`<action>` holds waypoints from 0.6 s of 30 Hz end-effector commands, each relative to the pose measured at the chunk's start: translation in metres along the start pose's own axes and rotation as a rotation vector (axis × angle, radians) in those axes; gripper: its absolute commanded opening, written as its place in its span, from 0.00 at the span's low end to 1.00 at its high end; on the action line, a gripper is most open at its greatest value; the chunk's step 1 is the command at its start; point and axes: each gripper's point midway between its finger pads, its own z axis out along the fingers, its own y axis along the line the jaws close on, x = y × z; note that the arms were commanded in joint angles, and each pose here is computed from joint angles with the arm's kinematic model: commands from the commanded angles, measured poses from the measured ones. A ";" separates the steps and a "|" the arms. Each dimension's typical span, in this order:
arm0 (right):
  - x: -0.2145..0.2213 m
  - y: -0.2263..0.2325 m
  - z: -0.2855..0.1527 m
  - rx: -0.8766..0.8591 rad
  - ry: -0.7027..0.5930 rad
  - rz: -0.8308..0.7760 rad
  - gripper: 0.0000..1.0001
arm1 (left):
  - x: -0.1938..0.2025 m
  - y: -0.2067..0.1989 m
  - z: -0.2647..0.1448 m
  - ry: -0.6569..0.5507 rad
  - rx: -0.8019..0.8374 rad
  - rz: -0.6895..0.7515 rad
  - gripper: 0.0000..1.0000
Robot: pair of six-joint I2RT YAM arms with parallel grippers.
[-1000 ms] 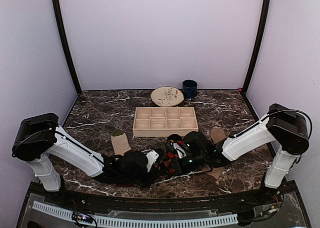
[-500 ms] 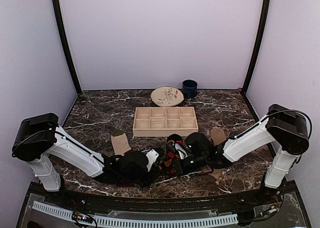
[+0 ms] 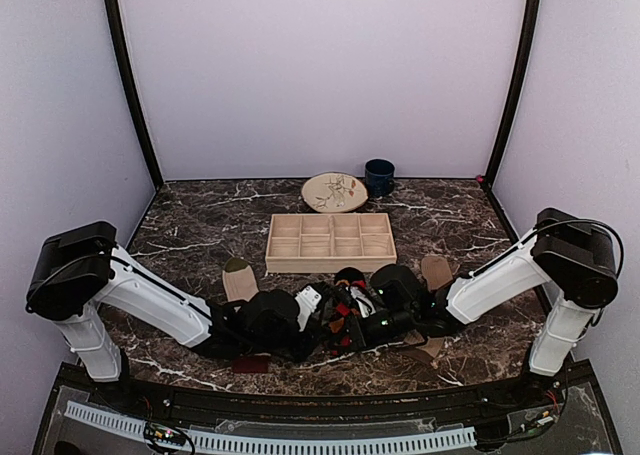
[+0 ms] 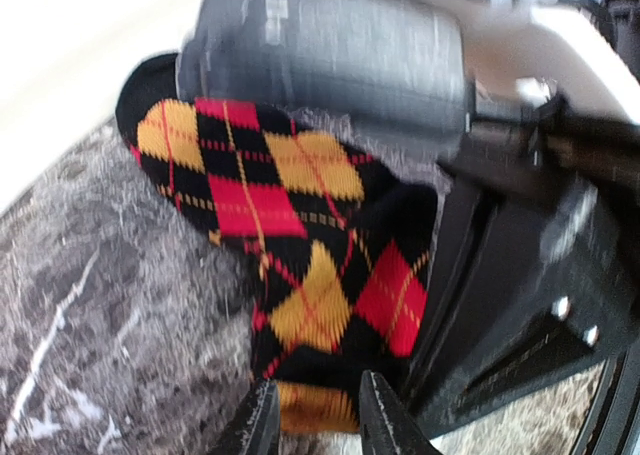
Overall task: Roll the socks
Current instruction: Roll the sock at the center of the board.
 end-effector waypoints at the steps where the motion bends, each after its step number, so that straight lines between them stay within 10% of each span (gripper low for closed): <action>1: 0.000 0.002 -0.002 -0.020 0.002 0.004 0.02 | 0.019 0.042 0.000 0.109 -0.216 0.157 0.31; 18: -0.012 -0.006 -0.019 -0.102 -0.055 0.127 0.03 | -0.005 0.049 -0.043 -0.033 -0.216 0.108 0.30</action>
